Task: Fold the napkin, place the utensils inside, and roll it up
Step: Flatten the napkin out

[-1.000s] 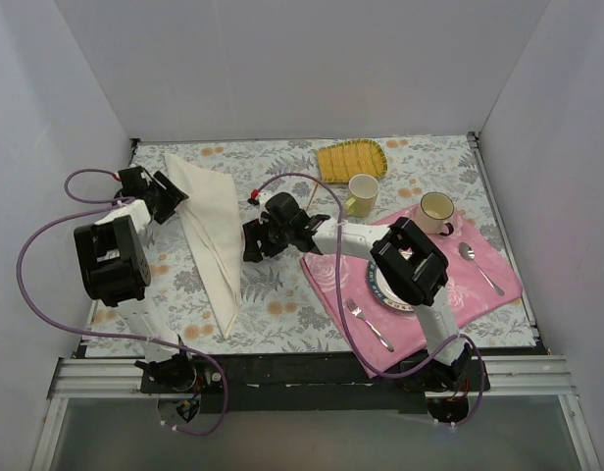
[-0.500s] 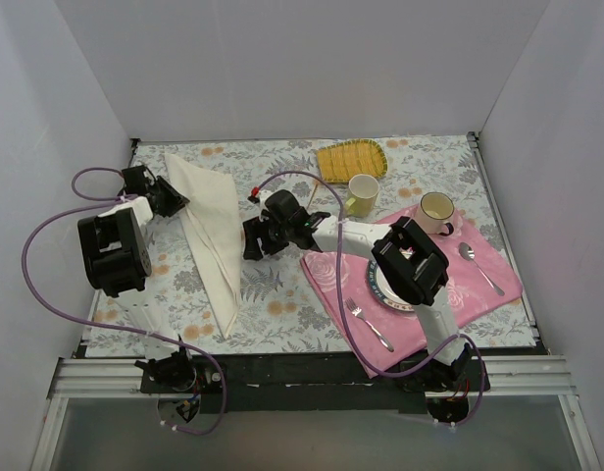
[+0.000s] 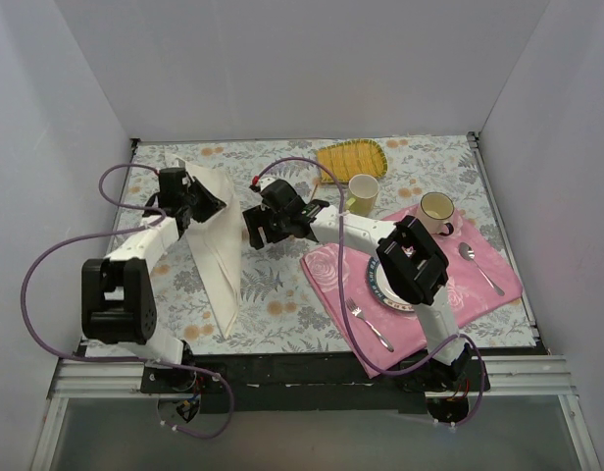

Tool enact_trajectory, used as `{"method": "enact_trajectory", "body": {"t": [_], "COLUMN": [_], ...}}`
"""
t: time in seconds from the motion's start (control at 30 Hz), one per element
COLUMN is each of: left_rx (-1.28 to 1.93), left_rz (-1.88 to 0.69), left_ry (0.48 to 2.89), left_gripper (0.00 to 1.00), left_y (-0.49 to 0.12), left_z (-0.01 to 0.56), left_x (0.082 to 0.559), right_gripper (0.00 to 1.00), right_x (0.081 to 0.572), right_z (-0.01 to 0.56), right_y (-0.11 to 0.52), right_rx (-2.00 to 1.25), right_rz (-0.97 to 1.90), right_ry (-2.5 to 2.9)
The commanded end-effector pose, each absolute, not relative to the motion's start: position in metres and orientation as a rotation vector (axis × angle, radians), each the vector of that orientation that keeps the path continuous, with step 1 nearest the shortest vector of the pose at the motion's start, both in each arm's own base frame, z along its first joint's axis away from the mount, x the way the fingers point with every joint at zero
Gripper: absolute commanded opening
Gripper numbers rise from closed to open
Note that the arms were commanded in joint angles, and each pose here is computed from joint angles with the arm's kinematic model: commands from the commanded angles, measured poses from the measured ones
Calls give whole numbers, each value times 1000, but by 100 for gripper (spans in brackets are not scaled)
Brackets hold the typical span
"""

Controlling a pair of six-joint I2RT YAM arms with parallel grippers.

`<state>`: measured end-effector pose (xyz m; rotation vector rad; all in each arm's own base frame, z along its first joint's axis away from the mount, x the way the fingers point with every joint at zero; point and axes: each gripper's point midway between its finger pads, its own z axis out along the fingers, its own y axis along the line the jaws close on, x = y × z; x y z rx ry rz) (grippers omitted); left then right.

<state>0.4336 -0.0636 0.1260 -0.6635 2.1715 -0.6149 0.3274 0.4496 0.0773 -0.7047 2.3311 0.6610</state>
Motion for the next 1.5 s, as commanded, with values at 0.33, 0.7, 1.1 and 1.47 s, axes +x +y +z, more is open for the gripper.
{"method": "enact_trajectory", "body": {"t": [0.33,0.7,1.1,1.47], "left_rx": [-508,-415,-150,-4], "left_rz": [-1007,-1046,-709,-569], "left_ry": [2285,2338,2377,2398], "left_gripper": [0,14,54,53], "left_y": [-140,-182,-163,-187], "left_z": [136,130,132,113], "left_x": [307,313,326,309], "right_gripper": [86,87,69,57], "right_x": [277,268,298,305], "right_z": [111,118,102,79], "right_y": [441,422,411,375], "right_rx": [-581,-640,-513,-379], "right_rz": [1032,1077,1178,1066], "right_ry": [2291,2206,2233,2361]}}
